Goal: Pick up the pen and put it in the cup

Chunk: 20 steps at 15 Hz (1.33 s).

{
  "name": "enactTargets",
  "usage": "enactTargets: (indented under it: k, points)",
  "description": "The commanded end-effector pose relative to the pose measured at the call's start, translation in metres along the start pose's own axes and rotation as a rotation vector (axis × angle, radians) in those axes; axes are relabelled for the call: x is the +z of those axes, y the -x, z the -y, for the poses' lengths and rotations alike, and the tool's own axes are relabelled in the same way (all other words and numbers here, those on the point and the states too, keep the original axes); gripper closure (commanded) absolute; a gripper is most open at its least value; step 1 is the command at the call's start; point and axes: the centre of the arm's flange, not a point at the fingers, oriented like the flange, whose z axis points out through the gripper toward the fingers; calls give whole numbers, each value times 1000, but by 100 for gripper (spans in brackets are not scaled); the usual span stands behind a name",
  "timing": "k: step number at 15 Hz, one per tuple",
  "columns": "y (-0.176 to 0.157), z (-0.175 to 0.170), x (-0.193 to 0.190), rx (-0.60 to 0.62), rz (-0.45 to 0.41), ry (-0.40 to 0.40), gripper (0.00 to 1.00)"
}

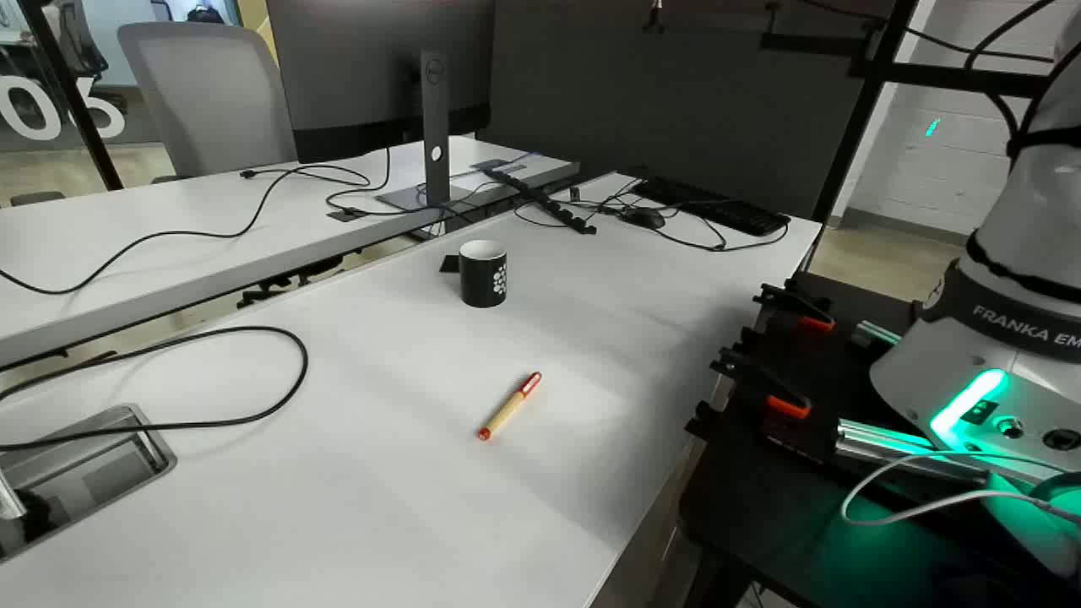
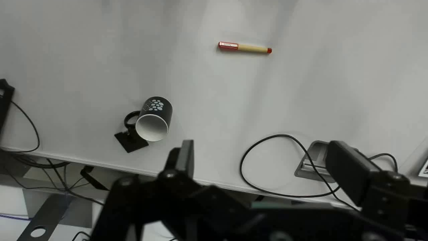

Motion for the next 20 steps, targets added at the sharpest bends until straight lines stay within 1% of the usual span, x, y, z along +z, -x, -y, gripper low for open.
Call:
enactTargets:
  k: [1, 3, 4, 6, 10, 14, 17, 19, 20]
  points:
    - [0, 0, 0, 0, 0, 0, 0]
    - [-1, -2, 2, -51, 48, 27, 0]
    - [0, -2, 6, -90, 87, 36, 0]
    - [2, -2, 17, -173, 168, 42, 0]
    - [5, 4, 41, -330, 302, 48, 0]
    - [5, 13, 65, -444, 398, 60, 0]
    - [2, 17, 85, -505, 459, 91, 0]
    - [-3, 22, 97, -532, 455, 108, 0]
    - [-7, 25, 104, -547, 437, 108, 0]
